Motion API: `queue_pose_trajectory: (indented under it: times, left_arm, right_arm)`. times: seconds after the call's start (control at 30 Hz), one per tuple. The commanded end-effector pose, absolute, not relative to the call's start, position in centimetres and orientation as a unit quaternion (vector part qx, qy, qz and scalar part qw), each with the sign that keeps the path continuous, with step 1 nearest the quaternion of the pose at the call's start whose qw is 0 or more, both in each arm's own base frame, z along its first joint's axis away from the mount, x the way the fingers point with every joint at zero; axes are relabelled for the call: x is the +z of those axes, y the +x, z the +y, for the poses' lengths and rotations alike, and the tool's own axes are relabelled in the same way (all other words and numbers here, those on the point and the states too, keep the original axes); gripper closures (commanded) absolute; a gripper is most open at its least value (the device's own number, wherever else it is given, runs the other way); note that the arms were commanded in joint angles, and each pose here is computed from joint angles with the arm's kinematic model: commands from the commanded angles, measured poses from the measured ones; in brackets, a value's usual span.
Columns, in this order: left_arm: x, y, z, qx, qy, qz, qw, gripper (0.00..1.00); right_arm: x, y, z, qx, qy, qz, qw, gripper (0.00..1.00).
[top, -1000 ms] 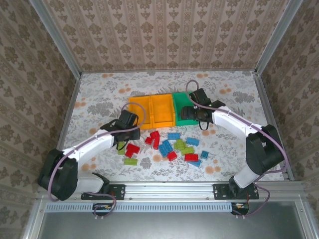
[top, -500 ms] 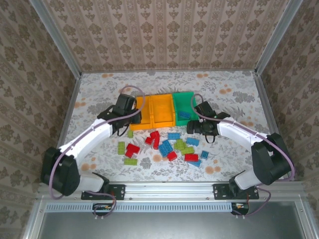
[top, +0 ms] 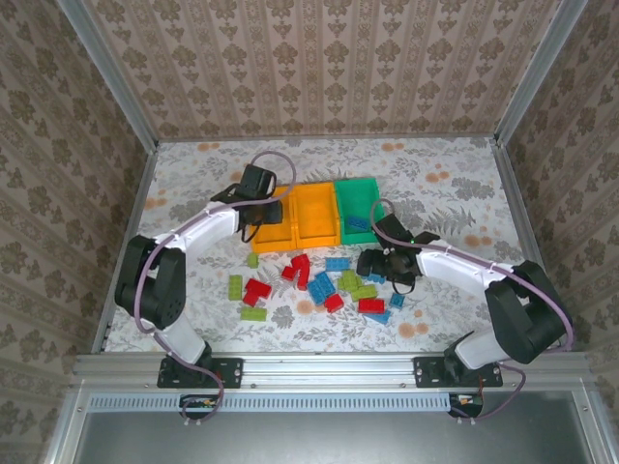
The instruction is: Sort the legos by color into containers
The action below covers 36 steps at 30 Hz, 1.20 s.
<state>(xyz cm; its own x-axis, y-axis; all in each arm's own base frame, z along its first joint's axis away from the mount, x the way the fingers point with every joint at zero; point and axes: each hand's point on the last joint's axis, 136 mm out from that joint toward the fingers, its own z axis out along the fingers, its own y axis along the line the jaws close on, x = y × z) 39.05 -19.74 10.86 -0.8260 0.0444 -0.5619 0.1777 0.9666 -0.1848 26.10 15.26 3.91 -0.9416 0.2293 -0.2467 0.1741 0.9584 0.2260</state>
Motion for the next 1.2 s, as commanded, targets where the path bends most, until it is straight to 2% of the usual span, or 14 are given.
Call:
queue_pose_trajectory:
  times: [0.0, 0.1, 0.17, 0.3, 0.5, 0.7, 0.9, 1.17]
  left_arm:
    - [10.8, 39.7, -20.1, -0.125, 0.060, 0.946, 0.293, 0.79]
    - [10.4, 39.6, -19.9, -0.123, 0.049, 0.947, 0.292, 0.76]
    - [10.3, 39.5, -19.9, -0.121, 0.049, 0.949, 0.288, 0.71]
    - [10.4, 39.1, -19.9, -0.120, 0.052, 0.949, 0.286, 0.55]
    - [11.7, 38.2, -20.1, -0.115, 0.060, 0.947, 0.295, 0.37]
    - [13.5, 36.8, -19.6, -0.114, 0.059, 0.941, 0.314, 0.23]
    - [14.5, 34.9, -17.3, -0.095, 0.036, 0.935, 0.338, 0.01]
    - [12.6, 31.2, -13.7, -0.053, 0.026, 0.946, 0.318, 0.00]
  right_arm:
    - [4.2, 26.7, 16.4, 0.112, 0.117, 0.977, 0.140, 0.08]
    - [4.0, 26.5, 16.5, 0.111, 0.118, 0.977, 0.139, 0.08]
    - [3.7, 26.5, 16.4, 0.109, 0.118, 0.978, 0.136, 0.09]
    - [3.0, 26.7, 16.4, 0.097, 0.115, 0.980, 0.129, 0.11]
    - [2.4, 27.1, 16.5, 0.087, 0.111, 0.982, 0.123, 0.20]
    - [3.2, 27.2, 16.2, 0.084, 0.108, 0.982, 0.134, 0.37]
    - [6.4, 28.5, 16.3, 0.086, 0.094, 0.977, 0.169, 0.38]
    - [11.7, 33.8, 16.0, 0.083, 0.078, 0.964, 0.239, 0.38]
